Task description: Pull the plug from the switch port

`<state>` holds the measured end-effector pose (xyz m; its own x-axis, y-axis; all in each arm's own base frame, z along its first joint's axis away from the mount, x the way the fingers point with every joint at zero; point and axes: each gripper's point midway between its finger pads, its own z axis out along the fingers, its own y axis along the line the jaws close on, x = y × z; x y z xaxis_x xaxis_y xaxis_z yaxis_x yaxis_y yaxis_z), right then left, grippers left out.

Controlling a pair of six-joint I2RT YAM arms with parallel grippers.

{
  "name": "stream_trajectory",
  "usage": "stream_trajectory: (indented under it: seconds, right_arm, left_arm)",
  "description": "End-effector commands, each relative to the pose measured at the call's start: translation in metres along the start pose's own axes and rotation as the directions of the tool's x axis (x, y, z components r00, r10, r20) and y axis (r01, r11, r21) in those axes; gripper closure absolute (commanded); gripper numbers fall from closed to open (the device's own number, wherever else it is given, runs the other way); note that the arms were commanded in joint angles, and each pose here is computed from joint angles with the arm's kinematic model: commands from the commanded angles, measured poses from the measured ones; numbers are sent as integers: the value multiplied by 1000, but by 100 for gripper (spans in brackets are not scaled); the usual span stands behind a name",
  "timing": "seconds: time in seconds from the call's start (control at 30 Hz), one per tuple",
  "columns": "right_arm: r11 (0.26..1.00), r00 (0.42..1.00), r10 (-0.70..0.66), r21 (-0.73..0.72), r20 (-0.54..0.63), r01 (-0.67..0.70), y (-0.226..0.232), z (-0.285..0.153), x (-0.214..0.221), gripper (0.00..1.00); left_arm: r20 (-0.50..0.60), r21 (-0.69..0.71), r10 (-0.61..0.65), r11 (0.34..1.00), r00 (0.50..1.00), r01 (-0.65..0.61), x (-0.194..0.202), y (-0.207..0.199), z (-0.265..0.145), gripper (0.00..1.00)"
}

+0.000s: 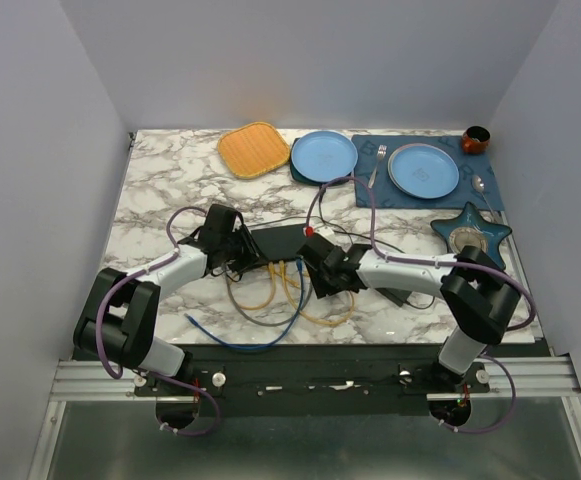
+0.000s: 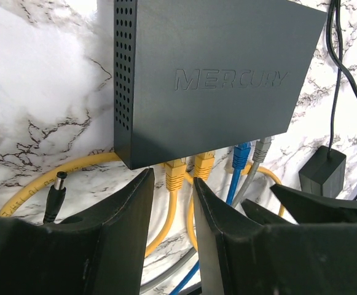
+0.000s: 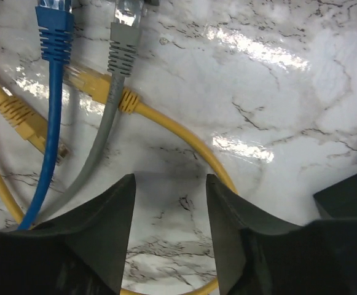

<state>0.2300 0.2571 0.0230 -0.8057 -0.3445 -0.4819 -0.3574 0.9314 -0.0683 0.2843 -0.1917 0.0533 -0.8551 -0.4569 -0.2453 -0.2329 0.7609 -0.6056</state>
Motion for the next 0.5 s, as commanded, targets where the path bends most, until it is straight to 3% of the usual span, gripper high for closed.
stream_trajectory:
  seconds: [0.0,0.37,0.43,0.47]
  right_arm:
    - [995,999,-53,85,-4,53,-19,-9,-10,37]
    - [999,989,18,47,-145,-12,-31,20,17,36]
    - [1000,987,21,23,-161,-18,-28,22,23,39]
    - [1000,985,24,2,-173,-24,-24,21,27,48]
  left_arm:
    - [-15,34,5,999,1000,-4,4,-7,-3,55]
    - [-9,31,22,999,1000,-21,8,-3,-9,55]
    - [-15,31,16,999,1000,-16,10,-1,-8,54]
    - [-15,36,10,999,1000,-9,10,-2,-7,55]
